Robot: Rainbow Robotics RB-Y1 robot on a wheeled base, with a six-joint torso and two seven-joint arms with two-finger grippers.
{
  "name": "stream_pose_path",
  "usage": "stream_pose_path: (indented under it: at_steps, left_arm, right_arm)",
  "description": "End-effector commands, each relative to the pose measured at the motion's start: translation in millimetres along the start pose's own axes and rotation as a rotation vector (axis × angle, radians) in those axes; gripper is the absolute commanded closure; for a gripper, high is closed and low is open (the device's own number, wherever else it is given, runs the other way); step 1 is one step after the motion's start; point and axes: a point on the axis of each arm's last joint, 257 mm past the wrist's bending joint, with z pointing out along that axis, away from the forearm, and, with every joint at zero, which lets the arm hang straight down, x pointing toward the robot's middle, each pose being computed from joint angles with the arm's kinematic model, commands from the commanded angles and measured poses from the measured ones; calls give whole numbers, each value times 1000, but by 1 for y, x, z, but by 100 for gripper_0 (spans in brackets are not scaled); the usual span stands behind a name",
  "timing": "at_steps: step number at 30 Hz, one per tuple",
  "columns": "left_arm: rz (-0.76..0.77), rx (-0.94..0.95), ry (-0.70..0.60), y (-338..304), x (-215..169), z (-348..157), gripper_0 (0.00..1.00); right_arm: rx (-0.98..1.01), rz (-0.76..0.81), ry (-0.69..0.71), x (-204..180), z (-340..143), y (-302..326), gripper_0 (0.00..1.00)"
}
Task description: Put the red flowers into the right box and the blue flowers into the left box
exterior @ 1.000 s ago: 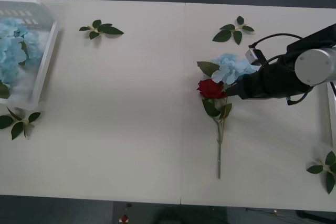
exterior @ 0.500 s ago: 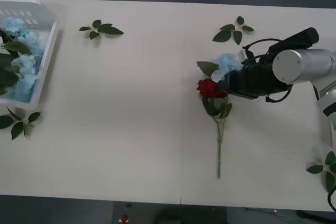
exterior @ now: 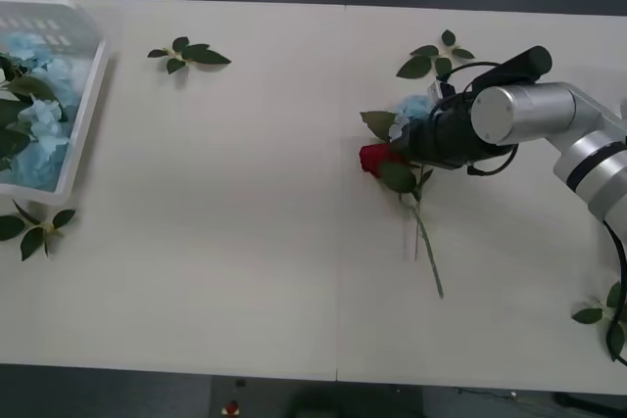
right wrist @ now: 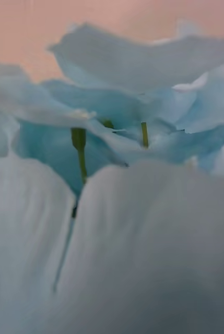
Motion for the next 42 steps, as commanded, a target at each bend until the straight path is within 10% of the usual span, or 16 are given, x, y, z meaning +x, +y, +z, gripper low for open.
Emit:
stream_pose_path:
  at_steps: [1,6,31,42]
  left_arm:
    - [-25,113,-227,-22,-65,-59,4]
    - [-57,349,-534,-83,-139,-72,4]
    - [-94,631,-856,-286,-272,9,4]
    - [-111,774,-922,-365,-307,13,4]
  right_arm:
    - [-9,-29,-7,-4,12,15,29]
    - [-6,-34,-6,-5,14,15,100]
    - [-192,-121,-10,-62,-87,-5,100]
    - [-473,-436,-105,-56,-143,14,100]
